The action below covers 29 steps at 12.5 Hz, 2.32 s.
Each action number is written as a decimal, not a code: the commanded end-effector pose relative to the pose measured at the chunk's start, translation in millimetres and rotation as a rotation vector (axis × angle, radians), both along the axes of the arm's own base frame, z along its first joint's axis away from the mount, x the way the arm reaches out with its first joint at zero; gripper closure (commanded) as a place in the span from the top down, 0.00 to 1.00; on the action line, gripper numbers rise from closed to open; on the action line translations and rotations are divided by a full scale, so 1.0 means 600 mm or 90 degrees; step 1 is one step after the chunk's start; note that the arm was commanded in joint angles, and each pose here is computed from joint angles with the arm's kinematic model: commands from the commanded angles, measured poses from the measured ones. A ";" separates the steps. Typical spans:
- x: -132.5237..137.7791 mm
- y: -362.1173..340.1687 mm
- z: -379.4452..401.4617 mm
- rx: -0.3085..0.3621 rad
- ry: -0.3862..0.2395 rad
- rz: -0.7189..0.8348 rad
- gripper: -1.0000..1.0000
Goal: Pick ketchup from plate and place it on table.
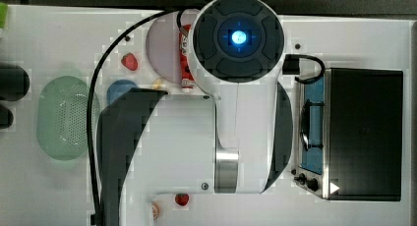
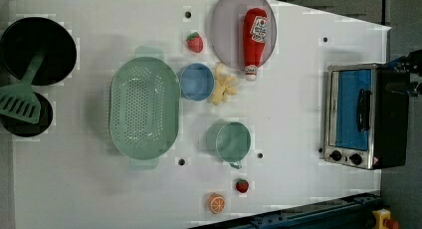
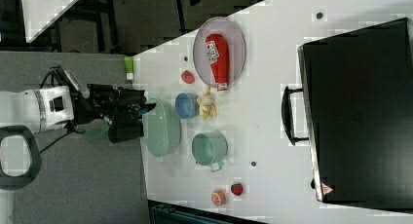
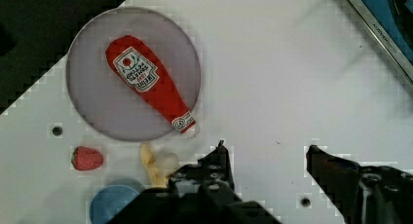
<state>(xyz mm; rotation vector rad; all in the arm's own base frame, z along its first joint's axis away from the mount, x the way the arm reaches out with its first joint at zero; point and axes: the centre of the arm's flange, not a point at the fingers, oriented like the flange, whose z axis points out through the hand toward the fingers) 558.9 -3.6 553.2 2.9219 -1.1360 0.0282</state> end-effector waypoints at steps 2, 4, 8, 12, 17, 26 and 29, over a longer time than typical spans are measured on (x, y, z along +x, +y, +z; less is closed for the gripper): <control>-0.115 -0.019 0.091 0.015 0.031 -0.081 0.90; -0.105 -0.013 0.075 0.015 0.041 -0.066 1.00; -0.060 0.001 0.005 0.020 0.070 -0.002 1.00; -0.002 0.021 -0.076 0.028 0.063 0.069 1.00; 0.054 0.058 -0.193 0.048 0.074 0.229 1.00; 0.148 0.084 -0.413 0.051 0.031 0.410 1.00; 0.183 0.096 -0.462 0.034 0.036 0.435 1.00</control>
